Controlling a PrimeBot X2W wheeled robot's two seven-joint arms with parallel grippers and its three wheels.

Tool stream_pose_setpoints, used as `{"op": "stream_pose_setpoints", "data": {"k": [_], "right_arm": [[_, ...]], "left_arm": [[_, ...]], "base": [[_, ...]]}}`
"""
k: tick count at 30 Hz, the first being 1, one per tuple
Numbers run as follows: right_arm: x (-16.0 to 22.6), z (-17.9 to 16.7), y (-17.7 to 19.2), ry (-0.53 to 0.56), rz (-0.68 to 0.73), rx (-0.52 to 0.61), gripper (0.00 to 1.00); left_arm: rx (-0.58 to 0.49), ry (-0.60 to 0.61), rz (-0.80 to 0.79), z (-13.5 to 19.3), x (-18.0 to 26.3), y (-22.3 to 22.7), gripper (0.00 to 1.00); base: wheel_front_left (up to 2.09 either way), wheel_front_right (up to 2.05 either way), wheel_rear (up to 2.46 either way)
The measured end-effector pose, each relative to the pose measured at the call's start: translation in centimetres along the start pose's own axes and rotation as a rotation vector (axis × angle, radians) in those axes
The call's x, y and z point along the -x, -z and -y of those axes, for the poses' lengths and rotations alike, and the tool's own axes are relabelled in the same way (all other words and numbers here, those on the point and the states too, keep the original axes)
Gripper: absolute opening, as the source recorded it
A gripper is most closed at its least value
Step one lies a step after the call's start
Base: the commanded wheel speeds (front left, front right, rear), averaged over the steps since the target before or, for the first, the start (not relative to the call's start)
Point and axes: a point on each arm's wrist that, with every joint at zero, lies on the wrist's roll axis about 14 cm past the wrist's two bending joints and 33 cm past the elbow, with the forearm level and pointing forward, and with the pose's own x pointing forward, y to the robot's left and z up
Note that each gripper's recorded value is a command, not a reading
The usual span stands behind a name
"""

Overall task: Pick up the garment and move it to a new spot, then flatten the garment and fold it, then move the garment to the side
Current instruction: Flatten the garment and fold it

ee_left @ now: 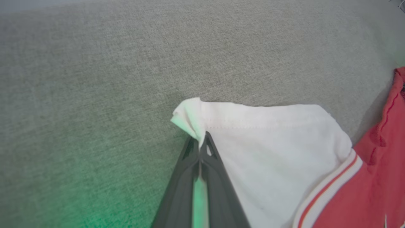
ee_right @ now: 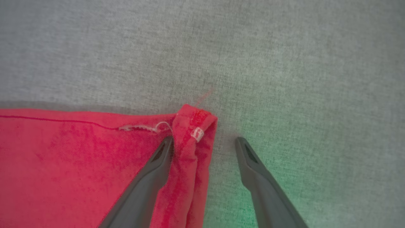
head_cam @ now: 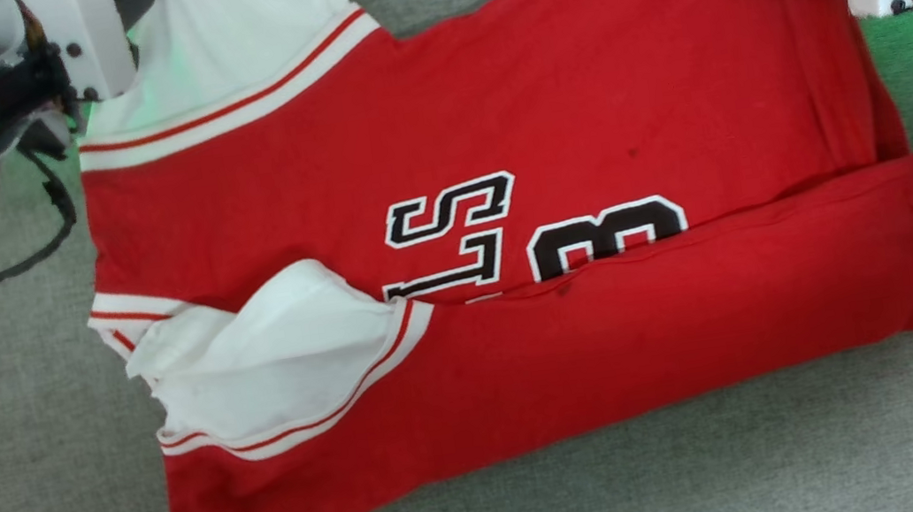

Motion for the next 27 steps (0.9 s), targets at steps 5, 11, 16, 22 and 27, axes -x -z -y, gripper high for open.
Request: {"op": "stream_pose_setpoints", "data": {"k": [5,11,16,22,27], "right_arm": [[-1.2,-0.4,-0.2,0.002,-0.023,0.035,0.0],[-0.6,-1.8,-1.1,-0.032,0.056,0.044,0.0],[0.9,-2.7,-1.3,-0.053,0.127,0.07,0.0],[4.4,-3.6,-1.7,-0.101,0.224,0.077,0.0],[7.2,-3.9,0.1,-0.14,0.243,0.079,0.0]], "left_arm": [[0.013,0.009,0.015,-0.2,-0.1,0.1,0.0],[0.019,0.032,0.082,1.0,1.2,-0.8,0.0],[0.017,0.08,0.185,3.0,4.1,-2.5,0.0],[-0.02,0.151,0.257,5.7,8.9,-2.1,0.0],[-0.055,0.197,0.316,7.4,13.5,-0.5,0.0]], "base": [[0.0,0.0,0.0],[0.0,0.0,0.0],[0.0,0.0,0.0],[0.0,0.0,0.0],[0.0,0.0,0.0]]}}
